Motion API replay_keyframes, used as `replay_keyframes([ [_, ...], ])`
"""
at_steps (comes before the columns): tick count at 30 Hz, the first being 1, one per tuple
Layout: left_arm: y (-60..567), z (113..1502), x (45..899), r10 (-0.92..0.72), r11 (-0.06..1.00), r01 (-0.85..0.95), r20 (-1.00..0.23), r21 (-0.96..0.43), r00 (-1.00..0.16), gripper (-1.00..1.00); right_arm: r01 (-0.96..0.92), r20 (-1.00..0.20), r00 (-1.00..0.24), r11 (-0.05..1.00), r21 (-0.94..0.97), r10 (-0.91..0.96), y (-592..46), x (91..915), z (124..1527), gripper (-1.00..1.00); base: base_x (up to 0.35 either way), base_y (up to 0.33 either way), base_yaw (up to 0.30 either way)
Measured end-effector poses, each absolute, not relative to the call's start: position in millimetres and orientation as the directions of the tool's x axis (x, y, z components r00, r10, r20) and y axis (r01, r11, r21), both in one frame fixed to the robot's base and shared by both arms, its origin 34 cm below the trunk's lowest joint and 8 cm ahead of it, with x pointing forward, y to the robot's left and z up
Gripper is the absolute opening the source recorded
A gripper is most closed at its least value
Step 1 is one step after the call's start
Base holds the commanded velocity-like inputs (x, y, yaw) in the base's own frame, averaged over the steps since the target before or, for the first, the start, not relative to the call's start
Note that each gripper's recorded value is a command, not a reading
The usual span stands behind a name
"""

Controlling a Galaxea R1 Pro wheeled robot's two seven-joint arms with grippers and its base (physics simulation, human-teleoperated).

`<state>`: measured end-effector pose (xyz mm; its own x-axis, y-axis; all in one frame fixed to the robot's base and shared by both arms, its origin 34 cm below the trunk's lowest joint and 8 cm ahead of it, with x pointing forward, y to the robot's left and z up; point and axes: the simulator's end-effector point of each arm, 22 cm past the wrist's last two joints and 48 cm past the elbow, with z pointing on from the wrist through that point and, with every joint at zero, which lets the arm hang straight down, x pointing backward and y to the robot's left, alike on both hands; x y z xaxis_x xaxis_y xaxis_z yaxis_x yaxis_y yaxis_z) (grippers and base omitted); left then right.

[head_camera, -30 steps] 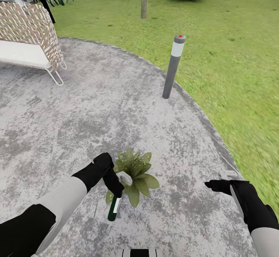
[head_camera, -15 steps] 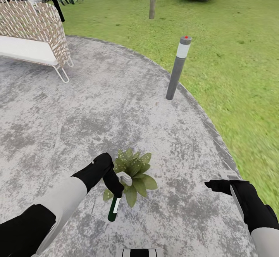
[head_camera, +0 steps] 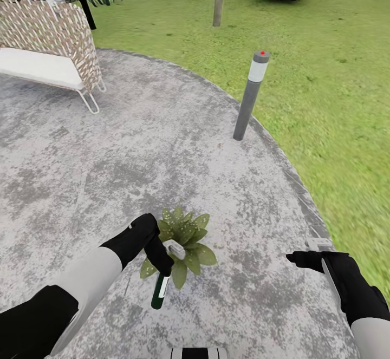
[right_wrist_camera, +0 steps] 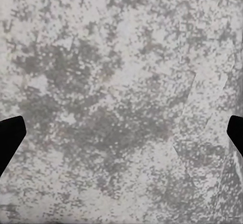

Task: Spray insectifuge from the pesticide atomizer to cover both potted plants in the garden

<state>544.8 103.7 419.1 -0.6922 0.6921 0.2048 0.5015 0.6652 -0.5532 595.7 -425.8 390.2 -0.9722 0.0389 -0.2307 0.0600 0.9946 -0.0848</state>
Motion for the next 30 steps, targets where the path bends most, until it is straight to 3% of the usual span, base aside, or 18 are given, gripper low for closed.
replay_keyframes([
  [7, 103.5, 419.2, 545.0, 0.692, 0.665, 0.502, 0.204, -0.553, -0.692, -1.00, 0.061, -0.232, -0.972, 0.995, -0.084, 0.040, -425.9, 596.2, 390.6, 1.00, 0.000, 0.000, 0.010],
  [15, 103.5, 419.2, 544.8, 0.692, 0.665, 0.501, 0.204, -0.553, -0.692, -1.00, 0.062, -0.232, -0.972, 0.994, -0.085, 0.041, -426.3, 596.1, 390.5, 1.00, 0.000, 0.000, 0.216],
  [30, 99.6, 417.7, 537.5, 0.696, 0.661, 0.498, 0.209, -0.561, -0.687, -1.00, 0.062, -0.232, -0.972, 0.994, -0.085, 0.041, -426.6, 595.8, 390.5, 1.00, 0.000, 0.000, 0.072],
])
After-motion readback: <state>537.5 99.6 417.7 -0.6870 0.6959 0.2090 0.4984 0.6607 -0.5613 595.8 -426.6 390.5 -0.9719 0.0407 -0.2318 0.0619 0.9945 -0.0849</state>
